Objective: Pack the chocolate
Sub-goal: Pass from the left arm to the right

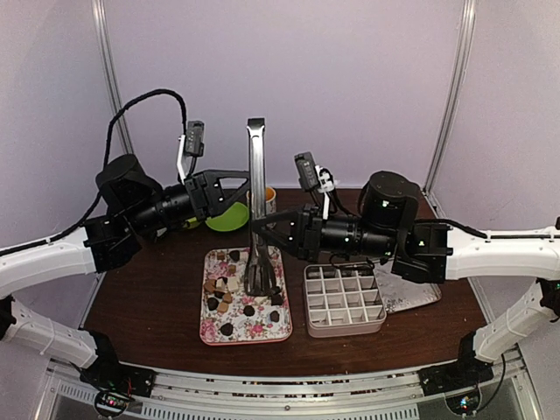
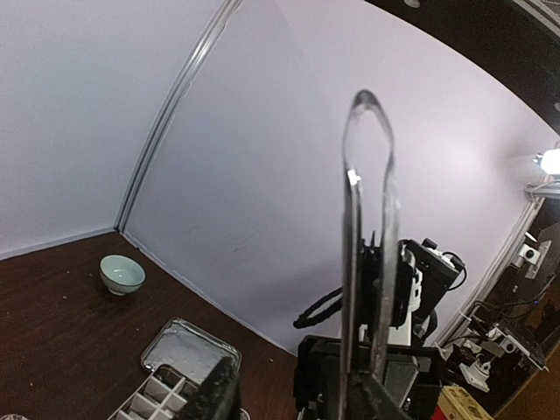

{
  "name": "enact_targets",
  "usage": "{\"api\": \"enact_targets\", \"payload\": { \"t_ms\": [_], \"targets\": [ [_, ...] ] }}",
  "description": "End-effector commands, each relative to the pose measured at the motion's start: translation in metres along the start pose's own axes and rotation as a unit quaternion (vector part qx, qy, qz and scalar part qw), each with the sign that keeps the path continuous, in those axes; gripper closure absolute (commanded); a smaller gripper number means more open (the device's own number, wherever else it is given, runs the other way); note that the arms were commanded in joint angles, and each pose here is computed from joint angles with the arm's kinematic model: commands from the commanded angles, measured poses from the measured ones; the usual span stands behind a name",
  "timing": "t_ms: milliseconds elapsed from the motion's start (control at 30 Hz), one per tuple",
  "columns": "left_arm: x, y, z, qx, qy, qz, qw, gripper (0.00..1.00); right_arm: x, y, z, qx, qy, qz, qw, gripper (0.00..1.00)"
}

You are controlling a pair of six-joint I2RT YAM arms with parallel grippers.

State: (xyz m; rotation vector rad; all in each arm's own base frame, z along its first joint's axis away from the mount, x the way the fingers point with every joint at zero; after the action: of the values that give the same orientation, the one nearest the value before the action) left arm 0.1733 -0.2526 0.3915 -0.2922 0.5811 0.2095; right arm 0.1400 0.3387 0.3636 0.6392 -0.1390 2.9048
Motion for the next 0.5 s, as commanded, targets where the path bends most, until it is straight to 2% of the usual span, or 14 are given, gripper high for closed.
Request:
{"api": "enact_targets", "payload": {
  "t_ms": [0, 67, 167, 267, 467],
  "targets": [
    [-0.009, 0.017, 0.01, -0.026, -0.034, 0.034, 0.998, 0.53, 0.01, 0.017, 0.014, -0.016, 0.031, -0.017, 0.999, 0.88],
    [-0.008, 0.025, 0.009, -0.022, -0.044, 0.067, 0.997, 0.4, 0.01, 0.021, 0.015, -0.009, 0.042, -0.03, 0.999, 0.88],
    [-0.01, 0.036, 0.009, -0.011, -0.062, 0.101, 0.993, 0.3, 0.007, 0.026, 0.015, 0.018, 0.06, -0.058, 0.996, 0.89],
    [-0.013, 0.044, 0.008, 0.008, -0.071, 0.117, 0.991, 0.27, 0.003, 0.033, 0.014, 0.033, 0.073, -0.084, 0.993, 0.91],
    [-0.008, 0.032, -0.002, 0.046, -0.053, 0.08, 0.994, 0.29, 0.001, 0.035, 0.013, 0.036, 0.071, -0.078, 0.994, 0.91]
  ]
}}
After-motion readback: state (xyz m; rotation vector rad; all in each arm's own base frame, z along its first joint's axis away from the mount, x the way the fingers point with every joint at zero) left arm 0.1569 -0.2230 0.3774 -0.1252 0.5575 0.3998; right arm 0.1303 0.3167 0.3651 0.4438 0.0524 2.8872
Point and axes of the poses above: each gripper's point midway between its finger pads, its own y axis back along the fingers, its own x axis along the line the jaws close on, z = x × y, the point moved 10 cm from there along y, back along the fingers, and after that the axes turned 5 degrees about y, right-handed, at the moved point
